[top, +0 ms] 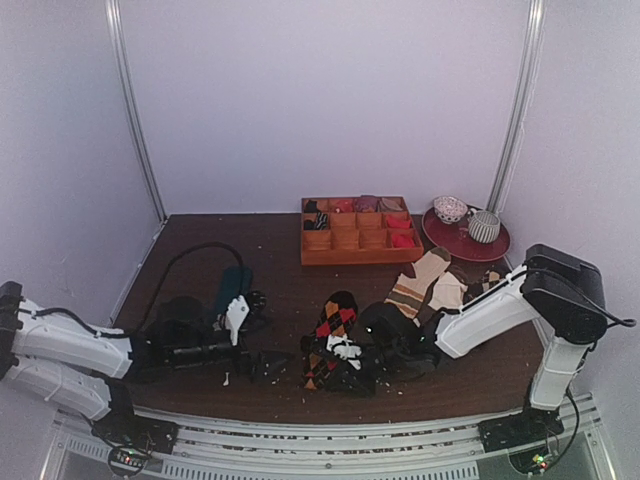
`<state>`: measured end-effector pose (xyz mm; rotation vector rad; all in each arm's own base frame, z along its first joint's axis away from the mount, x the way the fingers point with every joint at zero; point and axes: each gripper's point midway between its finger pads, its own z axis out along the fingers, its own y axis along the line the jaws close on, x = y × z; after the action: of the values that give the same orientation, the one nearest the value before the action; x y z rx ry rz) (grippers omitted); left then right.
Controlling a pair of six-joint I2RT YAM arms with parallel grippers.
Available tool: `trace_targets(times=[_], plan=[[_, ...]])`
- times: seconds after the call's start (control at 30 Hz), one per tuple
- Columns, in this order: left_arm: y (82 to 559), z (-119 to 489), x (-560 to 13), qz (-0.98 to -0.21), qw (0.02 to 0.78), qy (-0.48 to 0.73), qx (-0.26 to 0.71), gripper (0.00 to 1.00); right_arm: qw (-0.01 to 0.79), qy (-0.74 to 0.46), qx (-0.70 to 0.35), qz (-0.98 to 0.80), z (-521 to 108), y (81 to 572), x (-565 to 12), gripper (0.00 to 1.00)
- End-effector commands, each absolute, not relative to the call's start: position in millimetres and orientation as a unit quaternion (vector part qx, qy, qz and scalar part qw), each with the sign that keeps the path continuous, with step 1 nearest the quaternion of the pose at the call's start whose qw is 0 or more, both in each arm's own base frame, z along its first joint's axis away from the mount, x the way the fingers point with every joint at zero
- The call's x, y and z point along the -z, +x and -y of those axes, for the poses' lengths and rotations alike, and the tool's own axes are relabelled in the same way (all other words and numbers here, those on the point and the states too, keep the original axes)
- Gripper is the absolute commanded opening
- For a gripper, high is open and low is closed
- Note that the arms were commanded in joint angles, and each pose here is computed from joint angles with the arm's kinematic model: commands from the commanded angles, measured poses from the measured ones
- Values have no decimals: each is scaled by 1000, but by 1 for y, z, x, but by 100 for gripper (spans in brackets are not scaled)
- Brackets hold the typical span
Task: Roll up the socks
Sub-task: Roll a pair of socks at the center of the board.
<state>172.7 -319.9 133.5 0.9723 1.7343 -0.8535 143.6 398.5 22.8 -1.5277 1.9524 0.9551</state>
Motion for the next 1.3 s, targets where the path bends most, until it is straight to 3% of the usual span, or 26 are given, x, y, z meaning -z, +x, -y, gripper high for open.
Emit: trace_targets(times=[0.0, 0.13, 0.3, 0.47, 0.87, 1.13, 1.27], plan=[[207, 279, -178, -659, 628, 335, 244, 98, 110, -514, -355, -773, -364, 119, 23, 8], [233, 259, -185, -689, 651, 243, 206, 98, 91, -487, -371, -786, -364, 123, 23, 8], [199, 313, -156, -653, 582, 406, 265, 97, 26, -441, -389, -808, -365, 121, 26, 8], [156, 333, -129, -605, 531, 494, 329, 81, -20, -402, -393, -827, -360, 117, 29, 8], [121, 370, -65, -600, 411, 579, 369, 82, -61, -392, -381, -835, -349, 115, 39, 8], [124, 377, -48, -609, 402, 585, 354, 75, -76, -397, -380, -832, -347, 114, 40, 8], [127, 377, -40, -617, 398, 583, 348, 65, -81, -401, -378, -830, -345, 113, 42, 8]])
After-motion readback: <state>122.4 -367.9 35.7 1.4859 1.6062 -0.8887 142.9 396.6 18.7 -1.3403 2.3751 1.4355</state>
